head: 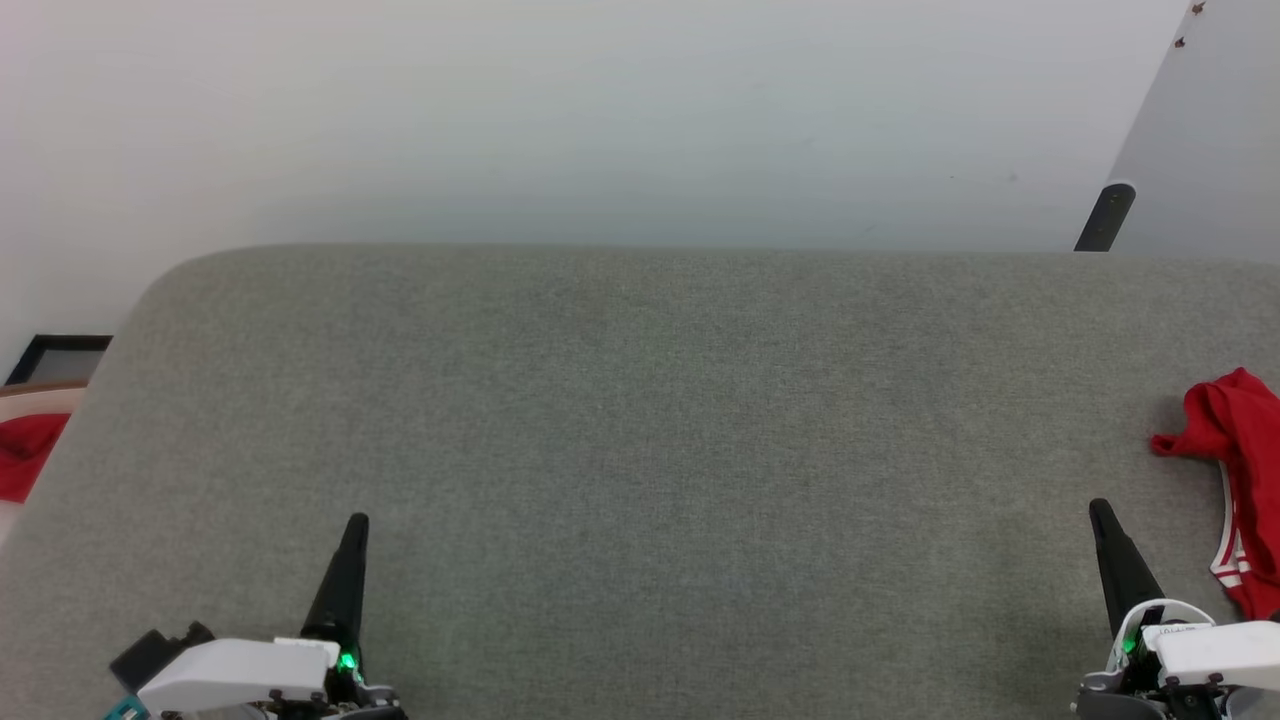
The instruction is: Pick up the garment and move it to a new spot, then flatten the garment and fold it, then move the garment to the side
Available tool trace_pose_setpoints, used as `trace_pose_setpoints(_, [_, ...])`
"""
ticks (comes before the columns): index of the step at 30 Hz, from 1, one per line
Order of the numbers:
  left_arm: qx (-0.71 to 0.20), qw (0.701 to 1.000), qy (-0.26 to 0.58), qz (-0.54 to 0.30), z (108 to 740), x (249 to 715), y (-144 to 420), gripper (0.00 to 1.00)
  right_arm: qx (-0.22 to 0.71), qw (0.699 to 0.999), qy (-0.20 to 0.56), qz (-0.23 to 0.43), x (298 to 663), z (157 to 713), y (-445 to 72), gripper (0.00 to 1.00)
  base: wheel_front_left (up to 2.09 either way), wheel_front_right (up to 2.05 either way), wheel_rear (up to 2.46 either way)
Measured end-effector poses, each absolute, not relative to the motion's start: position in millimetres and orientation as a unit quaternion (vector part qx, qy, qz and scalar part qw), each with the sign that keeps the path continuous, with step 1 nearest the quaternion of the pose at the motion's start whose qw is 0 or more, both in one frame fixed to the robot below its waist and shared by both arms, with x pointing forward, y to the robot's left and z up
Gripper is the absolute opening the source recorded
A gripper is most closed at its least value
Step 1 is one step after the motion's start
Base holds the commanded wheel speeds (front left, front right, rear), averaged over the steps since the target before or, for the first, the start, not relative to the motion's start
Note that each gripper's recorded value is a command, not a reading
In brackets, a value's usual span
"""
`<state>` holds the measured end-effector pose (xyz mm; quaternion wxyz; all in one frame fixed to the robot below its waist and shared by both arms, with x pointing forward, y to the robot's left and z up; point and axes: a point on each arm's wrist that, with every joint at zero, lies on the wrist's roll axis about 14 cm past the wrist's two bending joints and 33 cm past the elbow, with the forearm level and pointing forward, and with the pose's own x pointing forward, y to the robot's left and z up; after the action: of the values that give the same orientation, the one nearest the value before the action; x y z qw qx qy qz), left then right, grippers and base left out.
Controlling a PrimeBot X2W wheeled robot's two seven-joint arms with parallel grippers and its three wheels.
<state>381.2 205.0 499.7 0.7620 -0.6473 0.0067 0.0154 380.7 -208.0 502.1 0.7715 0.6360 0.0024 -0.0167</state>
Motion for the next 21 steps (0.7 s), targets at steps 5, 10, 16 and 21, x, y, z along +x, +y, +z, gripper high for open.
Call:
trace_pose_setpoints(5, [-0.662, 0.75, 0.006, 0.014, 500.3, 382.3, 204.1, 0.0, 0.653, 0.757, 0.002, -0.013, 382.7, 503.4, -206.2, 0.0, 0.0, 0.0, 0.0])
trace_pose_setpoints(10, [-0.674, 0.739, 0.005, 0.01, 502.3, 384.4, 202.6, 0.0, 0.667, 0.745, 0.003, -0.01, 384.0, 503.4, -204.7, 0.0, 0.0, 0.0, 0.0])
trace_pose_setpoints(16, [-0.689, 0.725, 0.004, 0.006, 503.4, 386.0, 201.3, 0.0, 0.685, 0.728, 0.003, -0.008, 385.3, 503.6, -203.3, 0.0, 0.0, 0.0, 0.0])
trace_pose_setpoints(21, [-0.7, 0.714, 0.004, 0.003, 504.6, 387.4, 200.1, 0.0, 0.699, 0.715, 0.003, -0.007, 386.1, 503.2, -202.2, 0.0, 0.0, 0.0, 0.0])
